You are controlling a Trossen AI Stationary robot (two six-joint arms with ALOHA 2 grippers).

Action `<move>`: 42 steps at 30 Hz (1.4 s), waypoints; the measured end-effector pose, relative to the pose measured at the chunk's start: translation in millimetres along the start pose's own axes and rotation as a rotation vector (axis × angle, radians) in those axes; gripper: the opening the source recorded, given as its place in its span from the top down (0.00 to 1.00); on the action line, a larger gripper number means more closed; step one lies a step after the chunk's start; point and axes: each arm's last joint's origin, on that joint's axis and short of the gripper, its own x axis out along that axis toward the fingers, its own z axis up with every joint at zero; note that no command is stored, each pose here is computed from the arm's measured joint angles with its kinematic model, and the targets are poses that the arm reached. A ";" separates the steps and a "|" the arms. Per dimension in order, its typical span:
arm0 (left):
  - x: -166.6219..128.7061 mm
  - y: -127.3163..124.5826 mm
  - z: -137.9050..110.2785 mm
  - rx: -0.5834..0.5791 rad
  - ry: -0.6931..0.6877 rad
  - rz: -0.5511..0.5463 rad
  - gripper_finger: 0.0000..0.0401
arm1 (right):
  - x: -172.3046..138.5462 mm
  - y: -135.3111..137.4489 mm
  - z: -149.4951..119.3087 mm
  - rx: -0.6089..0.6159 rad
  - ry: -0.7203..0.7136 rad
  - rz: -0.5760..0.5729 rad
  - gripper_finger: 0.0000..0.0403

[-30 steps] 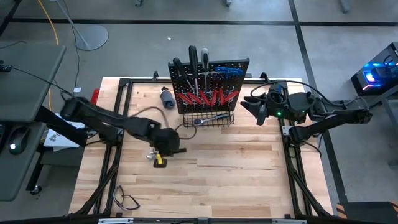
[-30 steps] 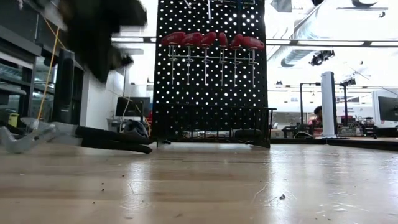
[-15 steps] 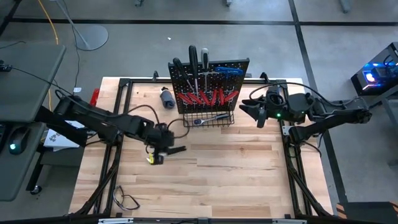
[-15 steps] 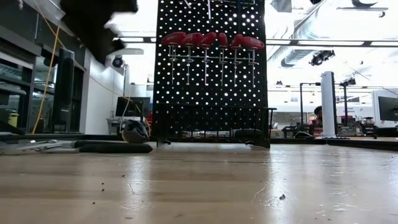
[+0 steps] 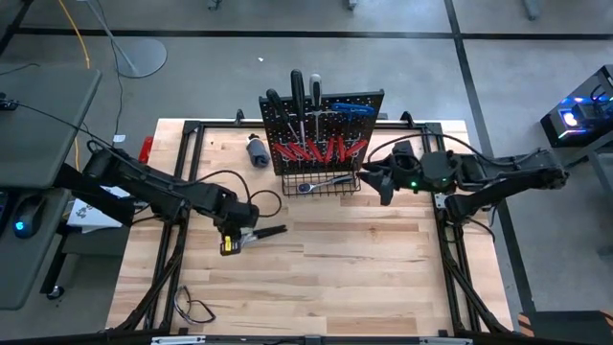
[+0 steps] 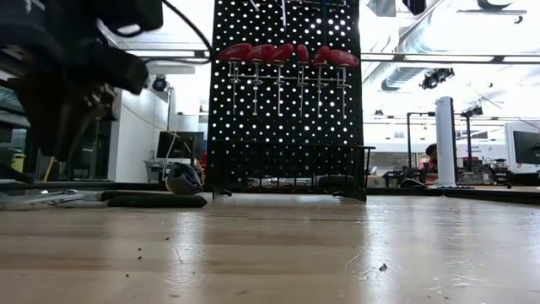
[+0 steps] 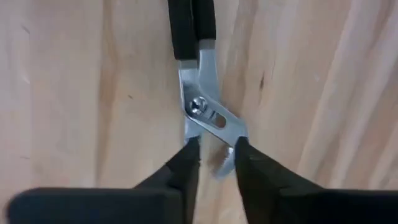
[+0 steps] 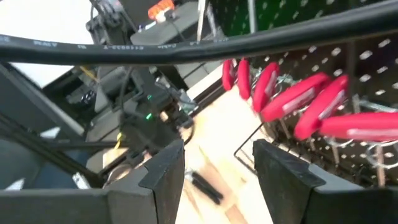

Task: Hang tools onto peg board
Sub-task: Put the silver slip-joint pliers into the wire basket on the peg board

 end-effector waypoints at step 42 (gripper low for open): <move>73.5 -5.3 -1.7 -0.326 0.141 0.103 0.68 | 14.6 2.3 -11.2 0.014 0.092 0.009 0.54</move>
